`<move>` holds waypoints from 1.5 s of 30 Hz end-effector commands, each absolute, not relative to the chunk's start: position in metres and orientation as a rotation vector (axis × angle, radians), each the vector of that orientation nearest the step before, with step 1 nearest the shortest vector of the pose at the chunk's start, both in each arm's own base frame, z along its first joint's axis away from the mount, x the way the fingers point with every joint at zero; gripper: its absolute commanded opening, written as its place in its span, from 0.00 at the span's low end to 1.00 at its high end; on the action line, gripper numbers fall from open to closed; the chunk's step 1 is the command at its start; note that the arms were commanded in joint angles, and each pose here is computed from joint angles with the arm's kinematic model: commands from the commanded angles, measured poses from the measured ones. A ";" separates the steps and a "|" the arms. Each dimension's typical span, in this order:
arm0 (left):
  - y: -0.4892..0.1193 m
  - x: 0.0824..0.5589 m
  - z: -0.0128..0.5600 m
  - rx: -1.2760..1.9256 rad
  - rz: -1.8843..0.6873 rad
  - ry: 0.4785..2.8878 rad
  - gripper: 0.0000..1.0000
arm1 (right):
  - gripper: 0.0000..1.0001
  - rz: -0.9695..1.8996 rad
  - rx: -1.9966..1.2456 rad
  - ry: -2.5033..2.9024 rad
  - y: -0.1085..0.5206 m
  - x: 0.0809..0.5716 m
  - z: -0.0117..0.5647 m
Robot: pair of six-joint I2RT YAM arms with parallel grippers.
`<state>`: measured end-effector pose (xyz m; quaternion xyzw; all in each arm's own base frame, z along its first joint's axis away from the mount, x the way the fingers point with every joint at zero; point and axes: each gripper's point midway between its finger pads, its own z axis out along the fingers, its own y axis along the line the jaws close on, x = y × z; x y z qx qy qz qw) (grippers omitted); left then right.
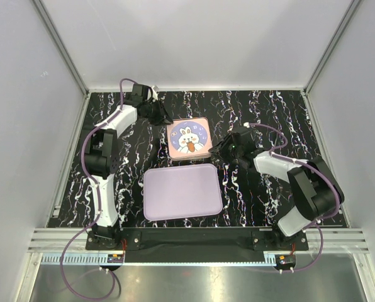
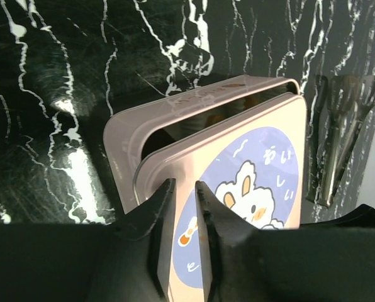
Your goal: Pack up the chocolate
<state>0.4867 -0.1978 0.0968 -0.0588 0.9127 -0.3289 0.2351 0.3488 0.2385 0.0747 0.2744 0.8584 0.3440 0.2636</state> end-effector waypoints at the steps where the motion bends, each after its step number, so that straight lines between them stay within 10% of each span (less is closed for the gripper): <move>1: -0.206 0.495 0.132 -0.065 -0.993 2.402 0.27 | 0.41 0.846 0.670 2.272 0.228 0.355 0.104; 15: -0.176 0.480 0.159 -0.042 -0.850 2.393 0.53 | 0.45 0.717 0.181 2.351 0.236 0.396 0.138; 45: -0.182 0.453 0.096 -0.130 -0.920 2.499 0.43 | 0.36 0.906 -0.118 2.404 0.251 0.466 0.107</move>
